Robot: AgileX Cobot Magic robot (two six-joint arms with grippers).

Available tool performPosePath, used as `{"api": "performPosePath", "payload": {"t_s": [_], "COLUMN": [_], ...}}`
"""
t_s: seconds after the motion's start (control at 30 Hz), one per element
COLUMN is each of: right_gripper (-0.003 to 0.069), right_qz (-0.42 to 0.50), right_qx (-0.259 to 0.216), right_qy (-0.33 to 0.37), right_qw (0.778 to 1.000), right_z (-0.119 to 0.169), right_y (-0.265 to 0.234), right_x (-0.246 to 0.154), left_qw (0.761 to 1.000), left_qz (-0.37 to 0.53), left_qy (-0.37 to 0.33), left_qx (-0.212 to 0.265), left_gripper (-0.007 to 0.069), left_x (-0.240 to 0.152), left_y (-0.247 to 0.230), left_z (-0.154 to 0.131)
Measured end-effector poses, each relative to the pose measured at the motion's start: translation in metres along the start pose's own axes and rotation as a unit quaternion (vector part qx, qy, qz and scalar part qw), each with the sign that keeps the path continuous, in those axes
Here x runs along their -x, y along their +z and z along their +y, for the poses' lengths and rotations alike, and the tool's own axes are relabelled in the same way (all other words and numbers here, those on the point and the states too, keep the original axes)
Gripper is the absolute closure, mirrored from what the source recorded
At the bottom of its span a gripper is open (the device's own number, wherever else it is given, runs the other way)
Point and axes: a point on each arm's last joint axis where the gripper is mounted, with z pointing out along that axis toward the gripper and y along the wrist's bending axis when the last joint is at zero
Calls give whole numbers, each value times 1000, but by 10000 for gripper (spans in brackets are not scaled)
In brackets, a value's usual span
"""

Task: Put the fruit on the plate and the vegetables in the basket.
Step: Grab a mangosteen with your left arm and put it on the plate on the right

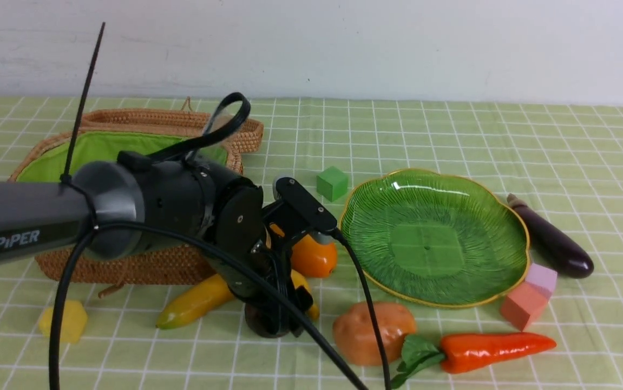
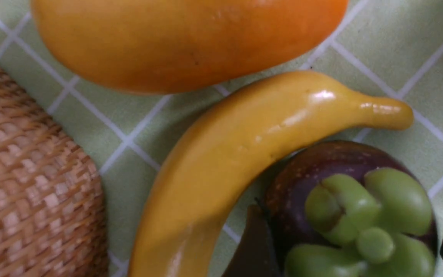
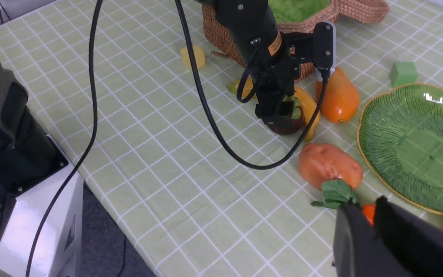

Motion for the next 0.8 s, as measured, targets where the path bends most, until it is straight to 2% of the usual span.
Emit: {"api": "performPosePath", "payload": {"t_s": [0.17, 0.33, 0.57, 0.8], "right_gripper": [568, 564, 560, 552], "right_qz": [0, 0, 0, 6], "right_qx": [0, 0, 0, -16], "right_qy": [0, 0, 0, -5], "right_qw": [1000, 1000, 1000, 1000], "right_z": [0, 0, 0, -3], "right_y": [0, 0, 0, 0], "right_x": [0, 0, 0, -1], "left_qw": [1000, 1000, 1000, 999], "left_qz": [6, 9, 17, 24], "left_qy": [-1, -6, -20, -13], "left_qx": [-2, -4, -7, -16], "left_gripper": [44, 83, 83, 83], "left_x": [-1, 0, -2, -1], "left_y": [7, 7, 7, -19], "left_z": [0, -1, -1, -11]}}
